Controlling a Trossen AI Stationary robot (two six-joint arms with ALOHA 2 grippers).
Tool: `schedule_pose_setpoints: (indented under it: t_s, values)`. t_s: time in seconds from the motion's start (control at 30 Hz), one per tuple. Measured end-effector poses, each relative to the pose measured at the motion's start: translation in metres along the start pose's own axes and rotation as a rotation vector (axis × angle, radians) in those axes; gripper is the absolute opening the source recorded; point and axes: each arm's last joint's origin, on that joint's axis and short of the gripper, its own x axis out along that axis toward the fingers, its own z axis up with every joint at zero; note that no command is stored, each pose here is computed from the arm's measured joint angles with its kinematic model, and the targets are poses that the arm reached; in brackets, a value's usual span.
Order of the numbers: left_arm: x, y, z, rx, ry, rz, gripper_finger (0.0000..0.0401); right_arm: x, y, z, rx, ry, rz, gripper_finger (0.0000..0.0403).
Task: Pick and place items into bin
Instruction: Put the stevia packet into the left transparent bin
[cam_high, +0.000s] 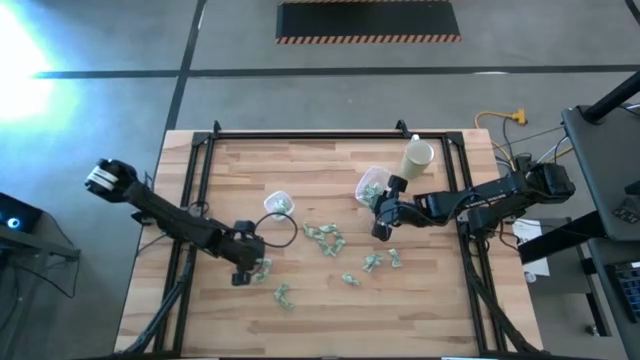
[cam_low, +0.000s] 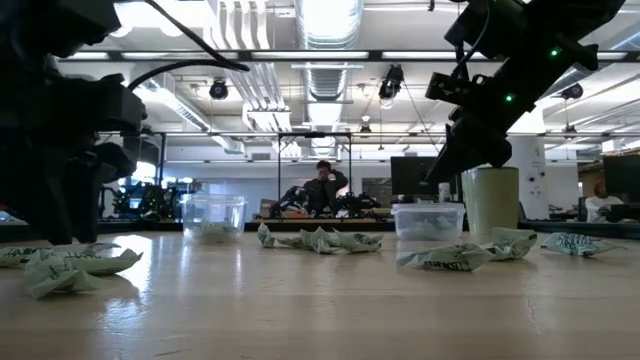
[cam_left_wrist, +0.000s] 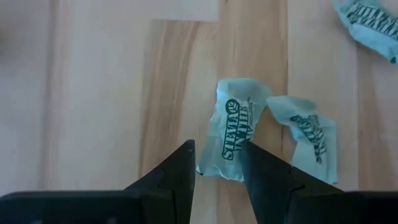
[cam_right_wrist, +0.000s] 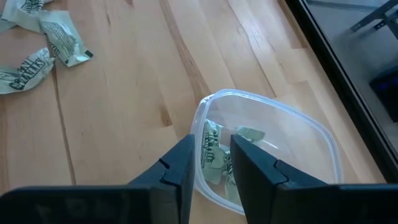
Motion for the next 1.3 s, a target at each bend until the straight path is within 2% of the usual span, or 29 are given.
schedule_pose_setpoints:
  t_s: [0.4, 0.8, 0.93, 1.13, 1.3]
  values:
    - [0.008, -0.001, -0.003, 0.002, 0.026, -0.018, 0.0108, 0.0, 0.0, 0.0, 0.014, 0.001, 0.0, 0.0086]
    - [0.003, -0.001, -0.002, 0.008, 0.011, -0.037, 0.0009, 0.0, 0.0, 0.0, 0.018, 0.001, 0.0, 0.0072]
    - [0.001, -0.001, 0.001, 0.052, -0.001, -0.03, 0.0006, 0.0, 0.0, 0.0, 0.018, 0.001, 0.0, 0.007]
    - [-0.006, -0.003, 0.014, 0.144, -0.098, 0.079, 0.0008, 0.0, 0.0, 0.0, 0.018, 0.001, 0.0, 0.0074]
    - [-0.014, -0.001, 0.028, 0.208, -0.205, 0.286, 0.0008, 0.0, 0.0, 0.0, 0.018, 0.0, 0.0, 0.0073]
